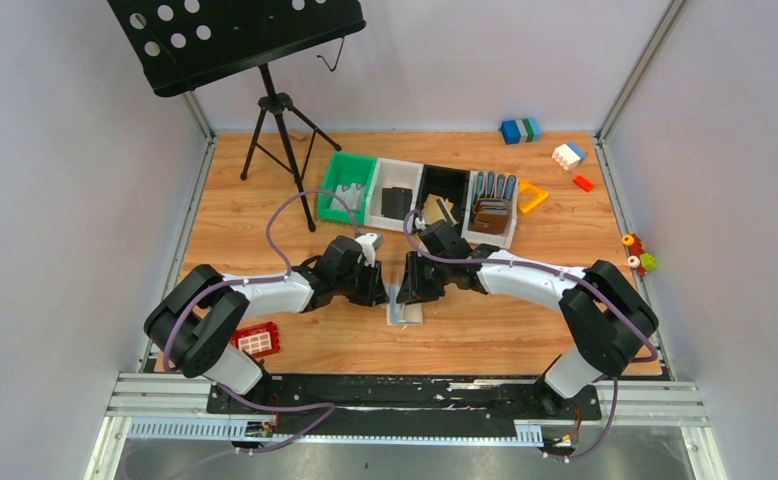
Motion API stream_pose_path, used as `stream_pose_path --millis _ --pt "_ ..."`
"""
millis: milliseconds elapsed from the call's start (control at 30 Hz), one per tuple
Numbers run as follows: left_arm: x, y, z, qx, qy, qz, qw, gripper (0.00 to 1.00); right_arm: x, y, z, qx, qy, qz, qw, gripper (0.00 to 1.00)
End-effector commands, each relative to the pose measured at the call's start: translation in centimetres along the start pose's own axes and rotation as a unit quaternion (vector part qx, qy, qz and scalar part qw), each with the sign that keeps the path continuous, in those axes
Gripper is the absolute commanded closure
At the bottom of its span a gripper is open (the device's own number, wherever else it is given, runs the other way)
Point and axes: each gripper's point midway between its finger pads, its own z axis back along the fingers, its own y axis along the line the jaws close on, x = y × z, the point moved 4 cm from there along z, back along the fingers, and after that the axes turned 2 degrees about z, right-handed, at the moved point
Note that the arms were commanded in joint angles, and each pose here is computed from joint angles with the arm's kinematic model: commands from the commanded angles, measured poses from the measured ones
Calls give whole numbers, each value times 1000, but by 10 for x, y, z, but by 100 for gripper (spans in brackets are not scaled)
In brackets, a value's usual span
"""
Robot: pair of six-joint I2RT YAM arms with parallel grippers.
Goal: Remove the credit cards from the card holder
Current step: Close the card holder at the center of the board.
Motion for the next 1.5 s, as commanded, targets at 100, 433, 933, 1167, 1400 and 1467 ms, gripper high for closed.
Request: stream_pose_path --millis 100,433,933,1167,1400,1467 --pt "1 -5 1 -18 -11 5 1000 73 -1 -1 -18 31 -10 -2 999 68" --pt "13 -16 29 -17 -36 -10 999 65 5 5 9 40 -39 17 998 54" --pt "11 -18 64 -12 -57 -15 998 65 7 -29 37 -82 -78 36 993 89" --pt "11 -14 65 2 -57 -18 998 66 2 -23 4 -78 -39 52 995 99" --pt "9 -8 66 8 -58 -13 998 66 -4 -44 -21 -132 -10 47 990 100" --pt "8 -7 67 11 -56 -14 998 66 -1 -40 -14 -127 -21 50 990 100"
